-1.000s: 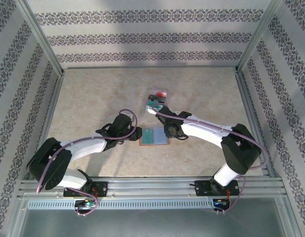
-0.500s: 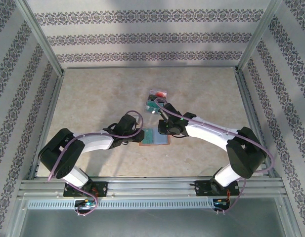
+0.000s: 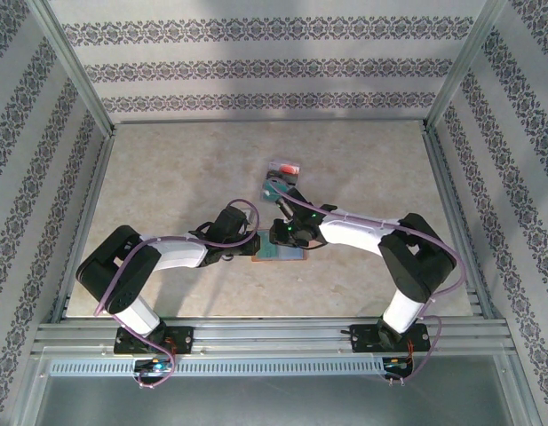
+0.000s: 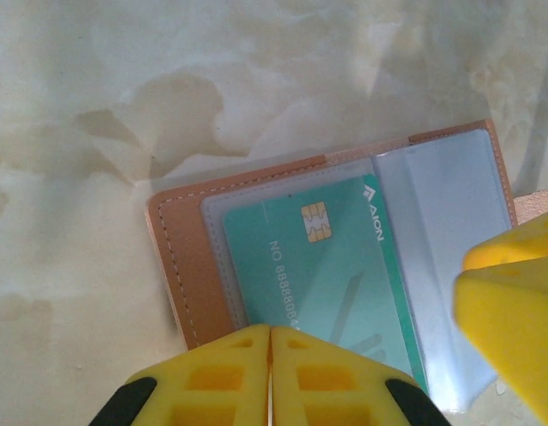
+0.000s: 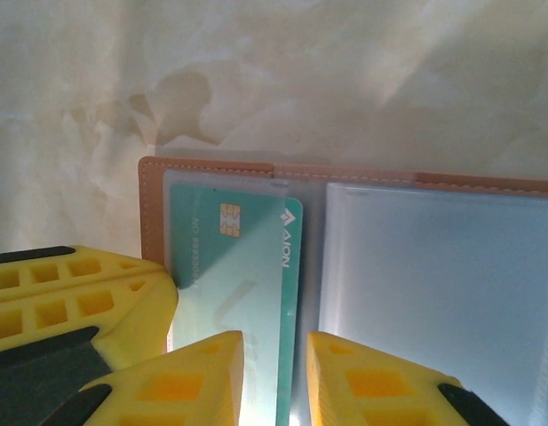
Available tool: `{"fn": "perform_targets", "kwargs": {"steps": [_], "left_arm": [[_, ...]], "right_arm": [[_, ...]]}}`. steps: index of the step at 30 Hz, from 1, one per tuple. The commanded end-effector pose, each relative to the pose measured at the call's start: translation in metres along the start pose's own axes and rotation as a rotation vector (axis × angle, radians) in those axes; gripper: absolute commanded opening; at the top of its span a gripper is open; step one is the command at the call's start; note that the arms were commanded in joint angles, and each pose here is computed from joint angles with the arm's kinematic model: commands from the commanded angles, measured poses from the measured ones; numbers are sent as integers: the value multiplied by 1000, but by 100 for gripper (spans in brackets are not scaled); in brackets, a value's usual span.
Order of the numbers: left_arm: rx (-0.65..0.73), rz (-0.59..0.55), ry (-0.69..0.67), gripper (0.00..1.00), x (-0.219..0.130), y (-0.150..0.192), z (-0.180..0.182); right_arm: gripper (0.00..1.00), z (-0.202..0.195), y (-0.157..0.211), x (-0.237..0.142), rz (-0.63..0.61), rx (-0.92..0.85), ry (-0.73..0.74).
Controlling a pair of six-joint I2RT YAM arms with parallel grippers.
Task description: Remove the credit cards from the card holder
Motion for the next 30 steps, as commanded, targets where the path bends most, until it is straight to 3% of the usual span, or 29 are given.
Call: {"fn": "perform_targets", "kwargs": {"steps": [1, 30], "left_arm": [[-16, 17, 0, 8, 3, 3, 4], [-38, 29, -6, 4, 3, 6, 8]], "right_arm": [[27, 9, -2, 5, 4, 12, -36], [30, -5, 11, 26, 48, 56, -26]]}}
Point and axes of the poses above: each hand's point on the last joint's axis, 136 mm out from that joint toward the fingers, its own x axis out along the fingers, its own z axis along the line the jaws close on, y = z × x, the point moved 7 cm from there along -x, back along the fingers, and after that the axes turned 14 degrees about -x, right-handed, at the moved point
